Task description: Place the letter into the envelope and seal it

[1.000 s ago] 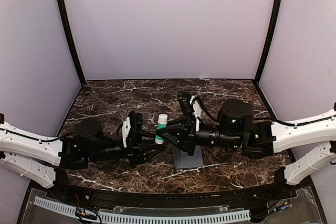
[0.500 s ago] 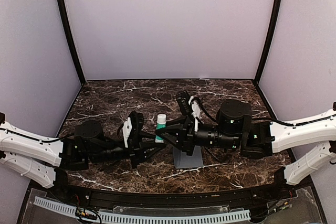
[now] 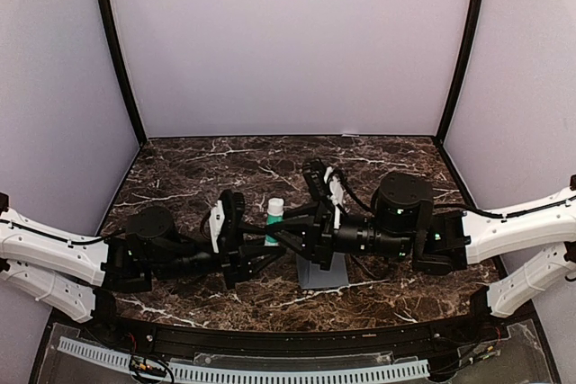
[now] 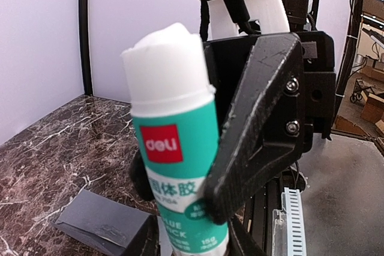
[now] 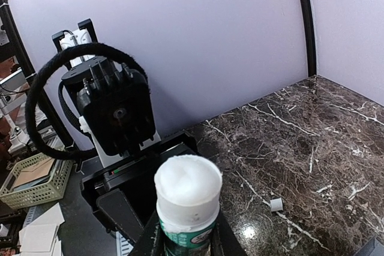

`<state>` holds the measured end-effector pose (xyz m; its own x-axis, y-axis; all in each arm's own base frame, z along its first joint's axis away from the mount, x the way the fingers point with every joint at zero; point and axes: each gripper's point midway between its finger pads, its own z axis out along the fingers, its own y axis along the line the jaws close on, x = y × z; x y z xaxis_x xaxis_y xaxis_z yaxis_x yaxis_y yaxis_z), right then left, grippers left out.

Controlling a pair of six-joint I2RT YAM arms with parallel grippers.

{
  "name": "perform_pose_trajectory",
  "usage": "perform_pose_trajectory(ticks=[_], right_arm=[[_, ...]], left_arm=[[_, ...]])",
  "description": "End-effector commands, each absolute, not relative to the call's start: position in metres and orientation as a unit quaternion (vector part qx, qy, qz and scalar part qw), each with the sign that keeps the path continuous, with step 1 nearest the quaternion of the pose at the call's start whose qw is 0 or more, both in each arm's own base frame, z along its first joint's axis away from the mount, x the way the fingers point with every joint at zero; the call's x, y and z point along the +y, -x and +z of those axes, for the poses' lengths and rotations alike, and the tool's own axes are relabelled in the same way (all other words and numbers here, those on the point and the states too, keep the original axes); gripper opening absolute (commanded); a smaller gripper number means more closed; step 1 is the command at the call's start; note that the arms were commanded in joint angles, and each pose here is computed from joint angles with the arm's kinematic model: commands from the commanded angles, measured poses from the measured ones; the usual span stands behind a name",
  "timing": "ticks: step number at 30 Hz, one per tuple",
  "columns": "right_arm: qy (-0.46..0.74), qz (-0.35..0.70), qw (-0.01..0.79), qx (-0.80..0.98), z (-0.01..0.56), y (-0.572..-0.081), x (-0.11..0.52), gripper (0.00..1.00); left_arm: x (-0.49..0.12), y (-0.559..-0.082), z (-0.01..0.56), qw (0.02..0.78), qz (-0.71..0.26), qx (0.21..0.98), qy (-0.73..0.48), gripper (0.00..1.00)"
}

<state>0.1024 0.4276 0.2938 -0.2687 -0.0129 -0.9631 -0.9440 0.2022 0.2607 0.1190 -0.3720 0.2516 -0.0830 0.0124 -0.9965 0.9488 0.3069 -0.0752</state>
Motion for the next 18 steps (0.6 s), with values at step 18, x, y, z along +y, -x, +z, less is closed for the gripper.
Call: perform_pose_trajectory(ticks=[18], right_arm=[[0.476,0.556,0.454,0.508,0.304,-0.054,0.426,0.00]], left_arm=[[-0.376,-0.067,0.279,0.498,-0.530,0.508,-0.461,0.16]])
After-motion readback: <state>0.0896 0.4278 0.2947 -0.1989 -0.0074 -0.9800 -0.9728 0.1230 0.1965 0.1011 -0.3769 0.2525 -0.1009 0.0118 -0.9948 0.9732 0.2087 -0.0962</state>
